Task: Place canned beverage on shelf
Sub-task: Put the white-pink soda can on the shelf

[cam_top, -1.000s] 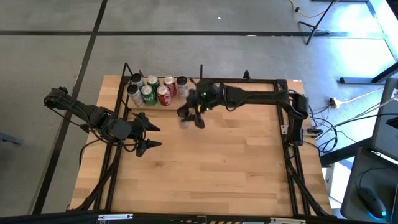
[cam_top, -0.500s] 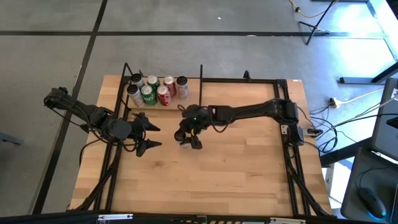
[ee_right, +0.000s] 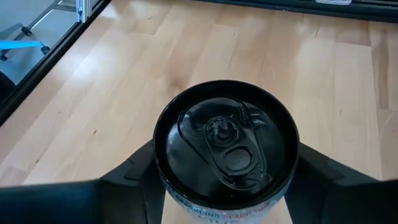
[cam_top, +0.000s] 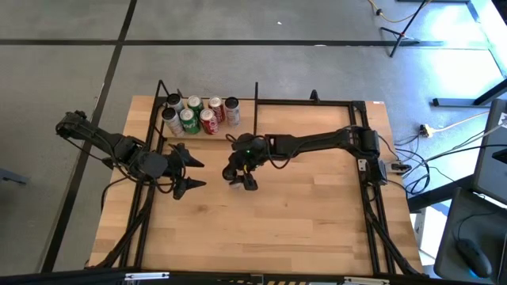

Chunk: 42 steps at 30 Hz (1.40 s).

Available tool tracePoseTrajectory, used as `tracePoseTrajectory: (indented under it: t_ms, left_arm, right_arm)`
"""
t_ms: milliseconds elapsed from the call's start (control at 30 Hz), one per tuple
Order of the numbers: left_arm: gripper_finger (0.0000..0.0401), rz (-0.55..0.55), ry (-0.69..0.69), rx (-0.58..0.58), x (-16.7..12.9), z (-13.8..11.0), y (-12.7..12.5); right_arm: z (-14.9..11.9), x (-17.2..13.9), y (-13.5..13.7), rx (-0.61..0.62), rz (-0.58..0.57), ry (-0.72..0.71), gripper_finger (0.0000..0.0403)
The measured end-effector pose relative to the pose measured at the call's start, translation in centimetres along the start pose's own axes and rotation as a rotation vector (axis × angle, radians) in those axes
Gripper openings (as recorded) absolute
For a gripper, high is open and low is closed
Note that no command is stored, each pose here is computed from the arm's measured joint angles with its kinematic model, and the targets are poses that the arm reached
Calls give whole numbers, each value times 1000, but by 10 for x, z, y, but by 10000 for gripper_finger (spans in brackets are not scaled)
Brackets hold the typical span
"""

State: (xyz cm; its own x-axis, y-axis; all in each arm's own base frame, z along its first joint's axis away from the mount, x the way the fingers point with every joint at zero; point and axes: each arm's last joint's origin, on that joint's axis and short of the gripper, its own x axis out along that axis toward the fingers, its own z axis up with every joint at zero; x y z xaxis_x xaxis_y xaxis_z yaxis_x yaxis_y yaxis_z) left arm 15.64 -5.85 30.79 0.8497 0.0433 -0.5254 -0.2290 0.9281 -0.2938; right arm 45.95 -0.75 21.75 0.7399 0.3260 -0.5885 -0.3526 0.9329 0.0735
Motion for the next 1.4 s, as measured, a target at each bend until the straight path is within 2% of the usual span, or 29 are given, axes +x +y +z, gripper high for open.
tracePoseTrajectory:
  t_ms: [67,200,367,500,633,800,1000,1100,1167,1333,1400]
  left_arm:
    - [320,0,0,0,0,0,0]
    - [320,0,0,0,0,0,0]
    - [320,1,0,0,0,0,0]
    - [320,0,0,0,0,0,0]
    - [320,1,-1,0,0,0,0]
    - [320,1,0,1,0,0,0]
    - [320,1,-1,5,0,0,0]
    - [320,2,-1,31,0,0,0]
    - [320,1,-1,46,0,0,0]
    - [320,1,-1,51,0,0,0]
    - [320,1,0,51,0,0,0]
  right_arm:
    - [0,0,0,1,-1,2,238]
    - [-1,0,0,2,-7,11,306]
    - [3,-3,-3,14,-96,58,361]
    - [19,-15,-2,43,-96,116,372]
    - [32,-25,0,163,-109,138,374]
    - [34,-28,3,271,-137,164,375]
    - [32,-16,15,271,-135,182,376]
    - [29,-9,19,246,-179,199,366]
    - [26,-3,21,236,-191,214,343]
    - [23,0,20,240,-213,230,236]
    - [23,0,20,239,-218,225,216]
